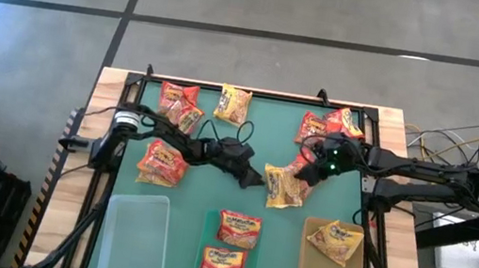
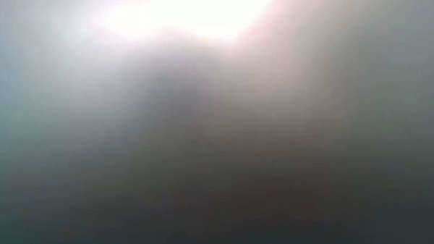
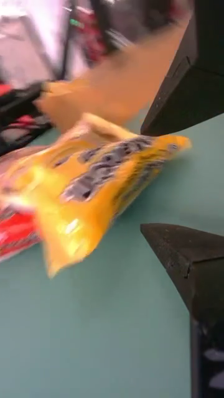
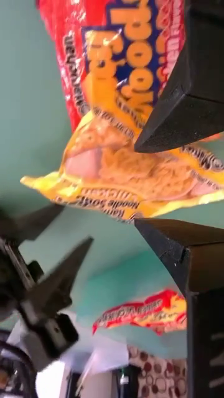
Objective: Sort Maruchan noodles
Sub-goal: Put the yellow noodle pack into the orange bin
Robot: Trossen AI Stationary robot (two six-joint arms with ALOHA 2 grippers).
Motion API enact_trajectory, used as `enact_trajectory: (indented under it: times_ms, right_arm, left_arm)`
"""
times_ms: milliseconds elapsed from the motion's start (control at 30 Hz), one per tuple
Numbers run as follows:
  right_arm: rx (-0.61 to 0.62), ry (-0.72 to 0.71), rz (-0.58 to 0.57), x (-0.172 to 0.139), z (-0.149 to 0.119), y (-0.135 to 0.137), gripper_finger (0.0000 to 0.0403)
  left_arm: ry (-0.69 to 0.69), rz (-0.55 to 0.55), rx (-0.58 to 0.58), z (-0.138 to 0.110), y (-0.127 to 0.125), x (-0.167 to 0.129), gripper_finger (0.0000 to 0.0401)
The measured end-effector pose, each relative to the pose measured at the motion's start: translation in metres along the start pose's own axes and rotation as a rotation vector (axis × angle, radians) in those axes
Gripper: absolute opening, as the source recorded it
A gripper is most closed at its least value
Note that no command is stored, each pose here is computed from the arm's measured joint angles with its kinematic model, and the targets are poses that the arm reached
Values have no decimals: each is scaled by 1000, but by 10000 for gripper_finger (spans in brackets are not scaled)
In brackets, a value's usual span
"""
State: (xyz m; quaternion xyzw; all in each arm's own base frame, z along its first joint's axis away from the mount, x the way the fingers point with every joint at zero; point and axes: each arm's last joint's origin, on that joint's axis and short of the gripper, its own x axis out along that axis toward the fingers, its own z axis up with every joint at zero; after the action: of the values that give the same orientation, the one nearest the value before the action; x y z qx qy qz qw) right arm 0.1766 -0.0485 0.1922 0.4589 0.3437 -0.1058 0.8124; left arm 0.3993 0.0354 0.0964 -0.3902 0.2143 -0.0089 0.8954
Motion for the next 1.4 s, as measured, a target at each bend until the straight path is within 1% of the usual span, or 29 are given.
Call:
enact_trajectory:
  times_ms: [100,167,300,367,533,633,733,900,967,1200,1267,1400]
  right_arm:
    - [-25,4,-36,0,-2,-2,171]
    - [-35,20,-80,-1,-4,-6,171]
    - [-11,78,-159,-2,-11,-12,171]
    - [-3,83,-163,-1,-12,-13,171]
    - [1,69,-153,-1,-11,-12,171]
    - [6,68,-153,-1,-11,-12,171]
    - [12,54,-141,-1,-9,-11,171]
    - [29,15,-110,0,-6,-8,171]
    - [43,6,-103,0,-5,-7,171]
    - [80,-14,-86,0,-3,-5,171]
    - [102,-15,-86,0,-3,-5,171]
    - [154,-18,-83,0,-3,-5,172]
  left_arm:
    - [-1,-19,195,2,-10,6,216]
    - [-16,-34,306,5,-17,9,210]
    - [-5,-35,439,6,-27,15,198]
    - [-7,-17,505,6,-32,18,192]
    - [-1,83,683,7,-45,25,179]
    - [-12,116,758,9,-51,28,174]
    - [-21,179,764,10,-50,28,170]
    - [-50,350,754,7,-40,25,165]
    - [-62,393,749,6,-36,26,164]
    - [-58,419,727,-4,-23,38,161]
    - [-22,434,724,-10,-16,40,161]
    - [-16,436,726,-12,-14,40,161]
